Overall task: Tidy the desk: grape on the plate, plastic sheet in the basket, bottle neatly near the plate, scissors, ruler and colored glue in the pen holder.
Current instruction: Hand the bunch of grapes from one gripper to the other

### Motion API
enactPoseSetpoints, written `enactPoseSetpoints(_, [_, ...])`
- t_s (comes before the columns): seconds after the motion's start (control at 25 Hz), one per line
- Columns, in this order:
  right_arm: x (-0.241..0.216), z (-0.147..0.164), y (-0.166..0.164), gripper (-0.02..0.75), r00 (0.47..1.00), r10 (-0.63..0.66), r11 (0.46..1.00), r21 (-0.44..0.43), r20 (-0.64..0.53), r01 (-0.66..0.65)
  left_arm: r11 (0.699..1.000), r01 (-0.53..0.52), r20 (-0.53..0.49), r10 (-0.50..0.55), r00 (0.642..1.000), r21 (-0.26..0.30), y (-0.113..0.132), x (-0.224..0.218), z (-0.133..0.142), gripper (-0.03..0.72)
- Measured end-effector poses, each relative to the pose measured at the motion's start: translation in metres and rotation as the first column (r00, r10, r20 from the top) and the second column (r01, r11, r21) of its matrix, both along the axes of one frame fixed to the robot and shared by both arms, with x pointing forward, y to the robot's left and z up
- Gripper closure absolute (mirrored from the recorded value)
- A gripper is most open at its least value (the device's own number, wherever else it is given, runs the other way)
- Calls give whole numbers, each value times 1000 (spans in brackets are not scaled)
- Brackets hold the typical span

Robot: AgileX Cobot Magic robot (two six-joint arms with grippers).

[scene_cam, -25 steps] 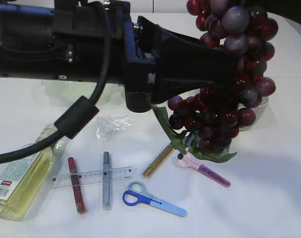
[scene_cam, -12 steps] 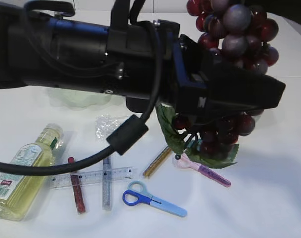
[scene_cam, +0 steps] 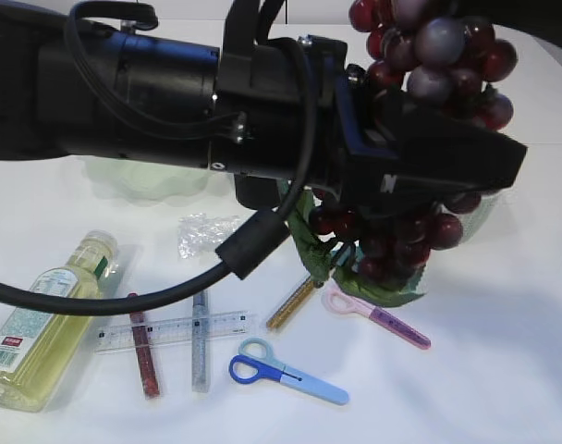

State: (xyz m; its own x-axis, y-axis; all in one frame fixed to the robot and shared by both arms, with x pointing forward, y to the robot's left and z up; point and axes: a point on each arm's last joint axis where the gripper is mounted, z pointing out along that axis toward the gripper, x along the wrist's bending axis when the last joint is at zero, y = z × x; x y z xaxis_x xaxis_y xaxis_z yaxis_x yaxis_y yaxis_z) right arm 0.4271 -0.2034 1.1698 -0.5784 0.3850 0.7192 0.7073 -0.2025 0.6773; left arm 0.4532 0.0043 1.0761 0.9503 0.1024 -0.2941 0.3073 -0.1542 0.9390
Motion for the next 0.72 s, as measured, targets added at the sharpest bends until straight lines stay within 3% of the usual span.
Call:
enactPoseSetpoints(0.16, [0,0,0,620,1000,1,1000,-2,3,-1,1000,12,-2,-12,1000,-6,0,-1,1,393])
enactPoseSetpoints(0.24, [0,0,0,620,1000,1,1000,-2,5,-1,1000,16,-2,-16,1000,-8,0,-1,1,440])
enactPoseSetpoints(0.6, [0,0,0,614,1000,4,1000,-8,25,-4,999,47,-4,-47,999,-20,0,-4,2,487])
enactPoseSetpoints(0.72, [1,1,0,561,1000,-3,1000,-1,27,3,999,42,15,-42,999,-24,4,-4,7,491])
